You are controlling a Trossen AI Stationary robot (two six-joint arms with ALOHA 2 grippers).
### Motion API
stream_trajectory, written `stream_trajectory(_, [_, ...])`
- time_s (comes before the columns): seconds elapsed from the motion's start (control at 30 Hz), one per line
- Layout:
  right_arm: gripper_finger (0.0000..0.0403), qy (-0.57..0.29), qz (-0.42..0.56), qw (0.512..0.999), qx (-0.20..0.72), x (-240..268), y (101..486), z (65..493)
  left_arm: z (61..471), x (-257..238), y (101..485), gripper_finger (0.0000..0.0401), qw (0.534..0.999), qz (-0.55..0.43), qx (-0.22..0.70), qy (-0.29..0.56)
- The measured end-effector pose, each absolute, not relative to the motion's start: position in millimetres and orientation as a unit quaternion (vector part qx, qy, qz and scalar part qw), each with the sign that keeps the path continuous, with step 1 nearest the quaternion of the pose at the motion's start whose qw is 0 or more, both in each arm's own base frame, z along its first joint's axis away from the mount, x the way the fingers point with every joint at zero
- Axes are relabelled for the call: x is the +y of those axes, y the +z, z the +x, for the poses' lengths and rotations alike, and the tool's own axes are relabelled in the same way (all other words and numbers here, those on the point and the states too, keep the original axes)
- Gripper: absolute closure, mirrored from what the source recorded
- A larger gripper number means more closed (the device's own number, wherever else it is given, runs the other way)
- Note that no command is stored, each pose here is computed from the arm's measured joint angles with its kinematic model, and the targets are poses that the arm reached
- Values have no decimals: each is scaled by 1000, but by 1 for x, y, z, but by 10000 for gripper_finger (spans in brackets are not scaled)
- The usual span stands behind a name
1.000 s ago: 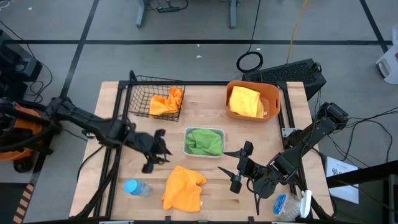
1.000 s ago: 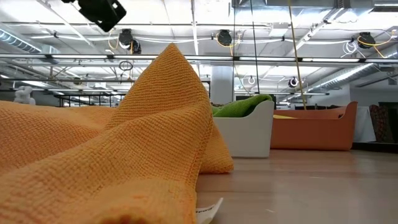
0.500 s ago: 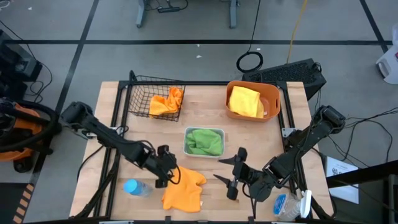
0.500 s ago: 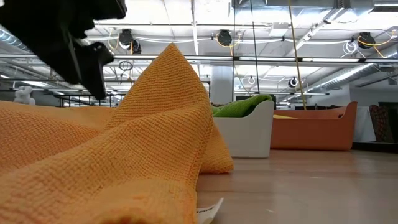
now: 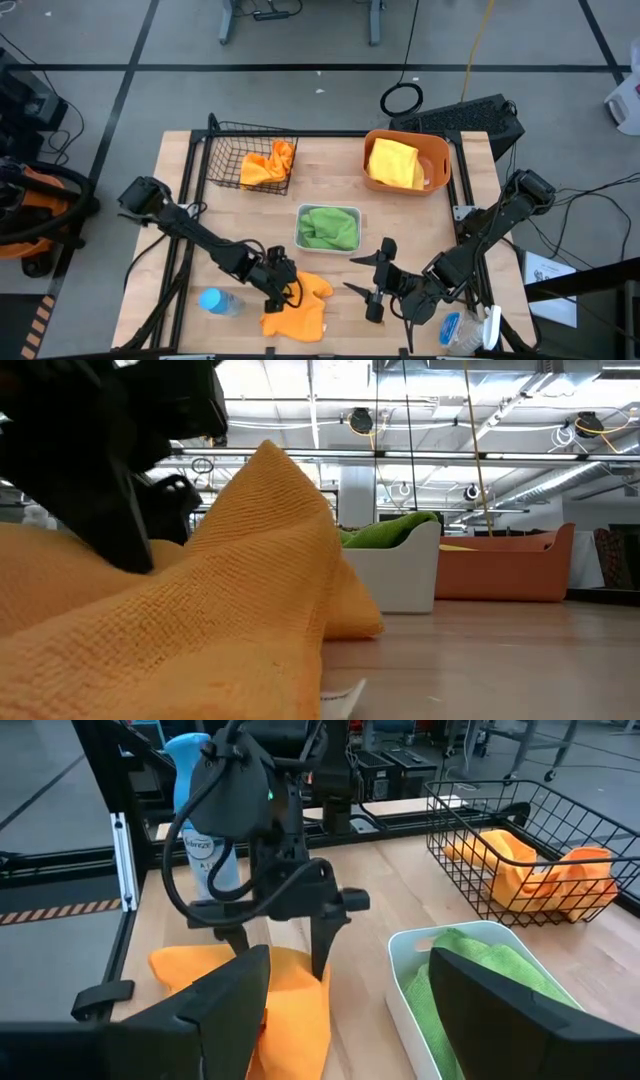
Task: Sort microfiber towel by color & place in baskets
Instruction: Put the orange microfiber cloth into the black wired basket
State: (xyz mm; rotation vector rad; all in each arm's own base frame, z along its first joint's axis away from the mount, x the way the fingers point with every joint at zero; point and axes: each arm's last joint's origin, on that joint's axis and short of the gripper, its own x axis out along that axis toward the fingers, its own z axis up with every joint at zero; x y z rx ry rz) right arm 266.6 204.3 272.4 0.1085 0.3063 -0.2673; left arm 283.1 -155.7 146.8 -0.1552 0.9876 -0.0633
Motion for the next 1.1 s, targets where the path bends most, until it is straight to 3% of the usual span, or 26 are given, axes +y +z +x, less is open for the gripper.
stream_trajectory(0.2, [136,-133,51,978,153,204,272,267,290,-156,143,143,885,-65,458,-44])
stream_trajectory(0.5, [136,-134,43,977,161,208,263,271,290,-151,159,378,896,-57,436,-62])
stream_trajectory(0.87, [133,-138,43,979,143,218,241,291,281,-132,218,393,937,-51,340,-58])
stream_trajectory(1.1, [101,-128,-17,984,124,226,214,314,274,-124,243,397,955,-36,290,-56])
